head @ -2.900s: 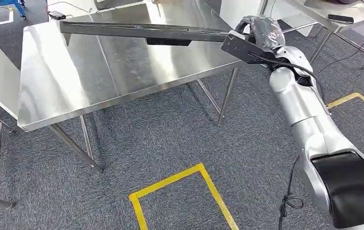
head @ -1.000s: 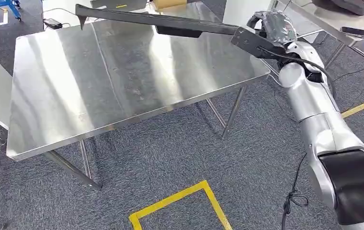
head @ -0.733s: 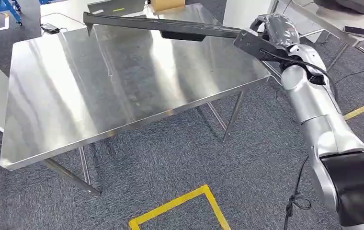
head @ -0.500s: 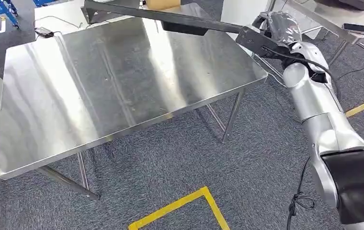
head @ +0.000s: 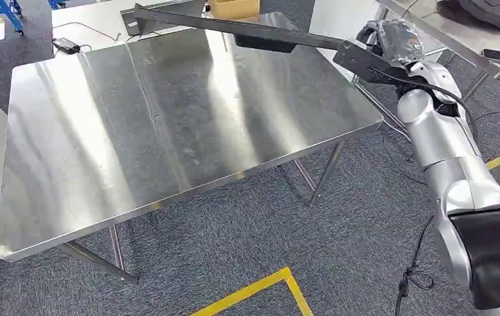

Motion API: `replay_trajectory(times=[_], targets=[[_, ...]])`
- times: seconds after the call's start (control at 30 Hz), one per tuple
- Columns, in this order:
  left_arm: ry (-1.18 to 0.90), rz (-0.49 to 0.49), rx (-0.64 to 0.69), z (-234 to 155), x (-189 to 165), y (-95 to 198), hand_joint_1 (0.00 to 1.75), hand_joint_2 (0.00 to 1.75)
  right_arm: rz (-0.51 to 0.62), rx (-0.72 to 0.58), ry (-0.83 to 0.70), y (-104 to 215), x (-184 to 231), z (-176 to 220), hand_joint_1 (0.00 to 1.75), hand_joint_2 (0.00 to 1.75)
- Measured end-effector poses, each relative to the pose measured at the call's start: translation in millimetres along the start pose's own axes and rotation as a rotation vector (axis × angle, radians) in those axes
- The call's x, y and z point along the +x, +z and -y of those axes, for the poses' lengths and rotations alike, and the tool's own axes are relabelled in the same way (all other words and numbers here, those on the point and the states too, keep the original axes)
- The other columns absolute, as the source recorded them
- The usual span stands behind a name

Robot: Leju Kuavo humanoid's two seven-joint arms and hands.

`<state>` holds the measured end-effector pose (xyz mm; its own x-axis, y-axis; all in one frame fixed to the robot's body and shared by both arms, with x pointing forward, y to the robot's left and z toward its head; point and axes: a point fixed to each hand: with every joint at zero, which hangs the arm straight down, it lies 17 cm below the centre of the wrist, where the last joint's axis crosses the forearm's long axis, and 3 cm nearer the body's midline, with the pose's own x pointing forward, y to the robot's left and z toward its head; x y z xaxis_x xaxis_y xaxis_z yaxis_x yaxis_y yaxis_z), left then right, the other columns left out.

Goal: Take the parts from the cabinet and place them on the table.

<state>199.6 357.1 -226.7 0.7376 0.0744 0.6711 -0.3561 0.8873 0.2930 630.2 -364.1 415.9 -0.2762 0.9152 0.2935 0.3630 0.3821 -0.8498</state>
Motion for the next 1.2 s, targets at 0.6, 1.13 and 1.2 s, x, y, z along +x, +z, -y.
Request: replay_trajectory(times=[0.6, 1.13, 1.2], targets=[[-0.011, -0.002, 0.000, -2, -1, -1, 0.00, 1.75, -0.067, 0.047, 0.059, 17, -38, -15, 1.75, 1.75], [-0.010, -0.002, -0.005, 0, 0, 0, 0.00, 1.75, -0.089, 0.054, 0.068, 22, -50, -17, 1.75, 1.75], [-0.012, 0.000, -0.002, -2, 1, -2, 0.00, 1.75, -0.087, 0.056, 0.066, 23, -50, -19, 1.75, 1.75]])
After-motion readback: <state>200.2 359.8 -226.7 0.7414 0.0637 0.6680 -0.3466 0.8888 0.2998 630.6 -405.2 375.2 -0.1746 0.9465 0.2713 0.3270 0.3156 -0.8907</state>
